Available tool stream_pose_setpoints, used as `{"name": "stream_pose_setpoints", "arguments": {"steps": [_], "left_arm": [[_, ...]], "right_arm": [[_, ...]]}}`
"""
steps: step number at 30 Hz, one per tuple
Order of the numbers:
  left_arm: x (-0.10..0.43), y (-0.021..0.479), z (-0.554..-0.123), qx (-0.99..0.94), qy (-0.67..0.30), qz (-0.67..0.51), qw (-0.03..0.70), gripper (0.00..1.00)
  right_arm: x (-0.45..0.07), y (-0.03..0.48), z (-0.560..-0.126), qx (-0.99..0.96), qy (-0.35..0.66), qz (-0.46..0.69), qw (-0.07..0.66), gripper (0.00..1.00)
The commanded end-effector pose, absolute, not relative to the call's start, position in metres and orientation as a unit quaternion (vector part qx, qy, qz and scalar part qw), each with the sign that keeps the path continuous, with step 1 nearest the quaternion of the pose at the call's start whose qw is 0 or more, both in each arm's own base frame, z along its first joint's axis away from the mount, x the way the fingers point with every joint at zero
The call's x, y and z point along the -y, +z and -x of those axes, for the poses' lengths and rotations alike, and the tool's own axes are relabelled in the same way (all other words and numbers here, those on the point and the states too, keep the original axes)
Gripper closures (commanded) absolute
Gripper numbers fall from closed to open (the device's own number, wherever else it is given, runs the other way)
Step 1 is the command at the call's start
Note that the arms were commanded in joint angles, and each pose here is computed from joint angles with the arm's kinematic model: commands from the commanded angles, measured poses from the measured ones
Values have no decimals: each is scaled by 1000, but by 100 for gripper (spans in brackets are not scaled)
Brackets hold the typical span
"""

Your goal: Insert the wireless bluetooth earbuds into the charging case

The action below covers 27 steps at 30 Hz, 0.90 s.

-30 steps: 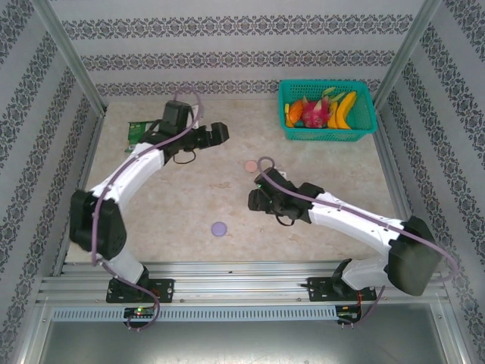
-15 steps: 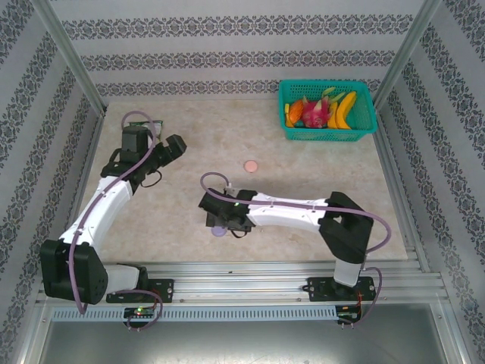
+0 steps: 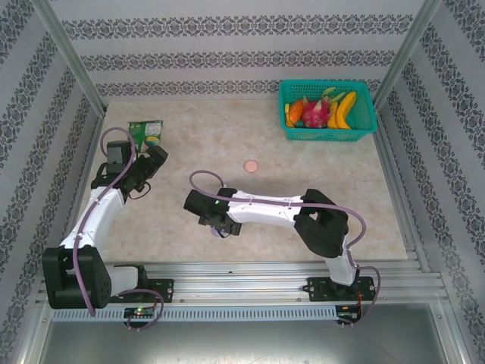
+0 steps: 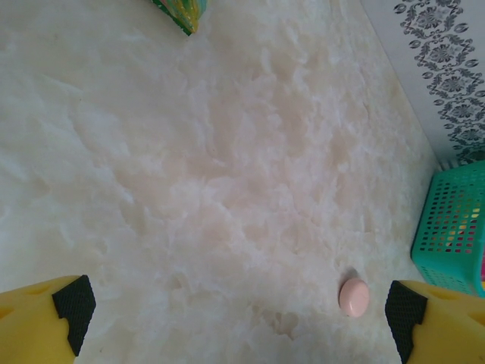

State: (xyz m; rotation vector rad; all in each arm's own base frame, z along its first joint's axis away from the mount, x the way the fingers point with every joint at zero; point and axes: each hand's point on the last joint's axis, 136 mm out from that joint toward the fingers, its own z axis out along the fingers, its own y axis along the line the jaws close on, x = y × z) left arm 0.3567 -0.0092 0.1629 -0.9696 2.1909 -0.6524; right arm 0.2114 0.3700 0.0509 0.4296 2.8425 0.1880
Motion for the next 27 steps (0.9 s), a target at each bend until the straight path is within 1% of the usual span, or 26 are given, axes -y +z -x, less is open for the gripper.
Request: {"name": "stream_pose_setpoints", "arguments": {"steps": [1,7,18,27], "left_arm": [[4,175,-357,-808,-279,388,343,0],[-2,174,-352,-784,-310,420,337,0],[1,174,-349,-765,-348,433,326,0],[-1,176,-347,-755,-352,444,330,0]], "right_arm": [[-372,45,-205,-980,44,-147,123,20],[-374,36,-201,-982,32,-146,113,21],[-374,19,-198,-985,15,-142,101,23],[-374,14,-198,-986,21,-136,96,34]]}}
